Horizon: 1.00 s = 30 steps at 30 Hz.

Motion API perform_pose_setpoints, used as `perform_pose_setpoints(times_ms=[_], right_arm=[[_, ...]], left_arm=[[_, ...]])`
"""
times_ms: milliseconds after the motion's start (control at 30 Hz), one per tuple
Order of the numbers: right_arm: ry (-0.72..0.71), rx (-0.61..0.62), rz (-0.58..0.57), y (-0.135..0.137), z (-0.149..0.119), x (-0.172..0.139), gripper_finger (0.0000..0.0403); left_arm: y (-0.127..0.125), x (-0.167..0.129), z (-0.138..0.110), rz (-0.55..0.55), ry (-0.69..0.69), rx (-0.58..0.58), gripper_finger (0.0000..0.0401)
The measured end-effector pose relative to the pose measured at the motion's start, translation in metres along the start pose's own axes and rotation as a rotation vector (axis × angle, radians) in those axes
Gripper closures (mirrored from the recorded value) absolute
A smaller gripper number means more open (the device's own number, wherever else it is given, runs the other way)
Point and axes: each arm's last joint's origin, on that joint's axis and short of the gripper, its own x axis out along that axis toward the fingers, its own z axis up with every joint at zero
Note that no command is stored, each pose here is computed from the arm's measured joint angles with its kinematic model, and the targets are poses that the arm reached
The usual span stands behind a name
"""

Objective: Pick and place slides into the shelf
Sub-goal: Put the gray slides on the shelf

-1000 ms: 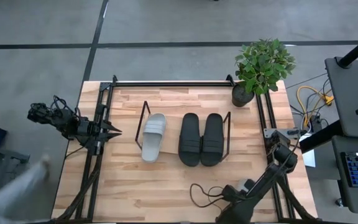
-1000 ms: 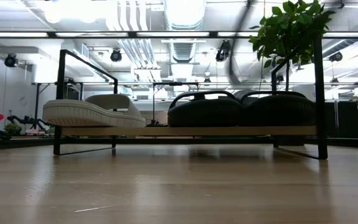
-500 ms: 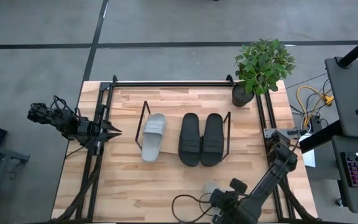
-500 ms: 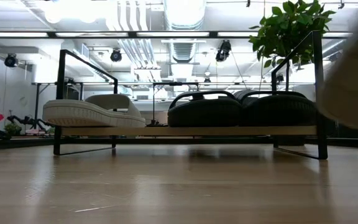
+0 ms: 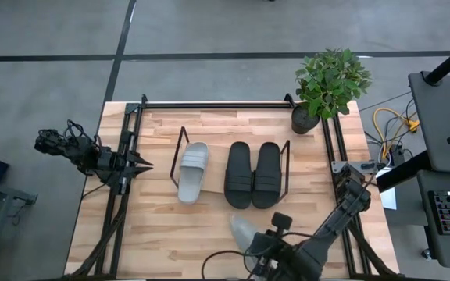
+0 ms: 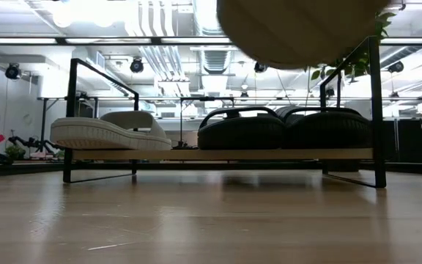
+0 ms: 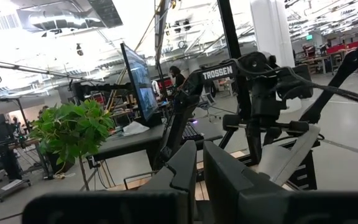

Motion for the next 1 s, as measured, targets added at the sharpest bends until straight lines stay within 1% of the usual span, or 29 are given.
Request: perform_pose_setpoints(times_ms=[100,167,300,433,700,1000], right_arm=[[-0.094,-0.053,-0.022,-0.002,0.015,0.009,0.0394],[-0.154,-0.09,-0.057,-0.005,0.026,0.016,0.0394],[-0.235,-0.086,-0.145,-0.018,0.049,0.032,0.0394],[-0.257,-0.064,-0.205,-0.033,0.07,0.049,0.0394],[-0.291,0.002,-0.228,-0.059,0.111,0.077,0.0394],[-0.285,0.068,-0.309,-0.092,0.136,0.096,0.0394]], left_arm=[[0.0,0.0,0.0,0.0,0.0,0.0,0.0386],[0.0,0.0,0.0,0.0,0.0,0.0,0.0386],[0.0,0.0,0.0,0.0,0.0,0.0,0.0386],[0.0,0.0,0.0,0.0,0.0,0.0,0.0386],[0.0,0.0,0.0,-0.001,0.003,-0.001,0.0386],[0.0,0.0,0.0,-0.001,0.004,-0.001,0.0386]])
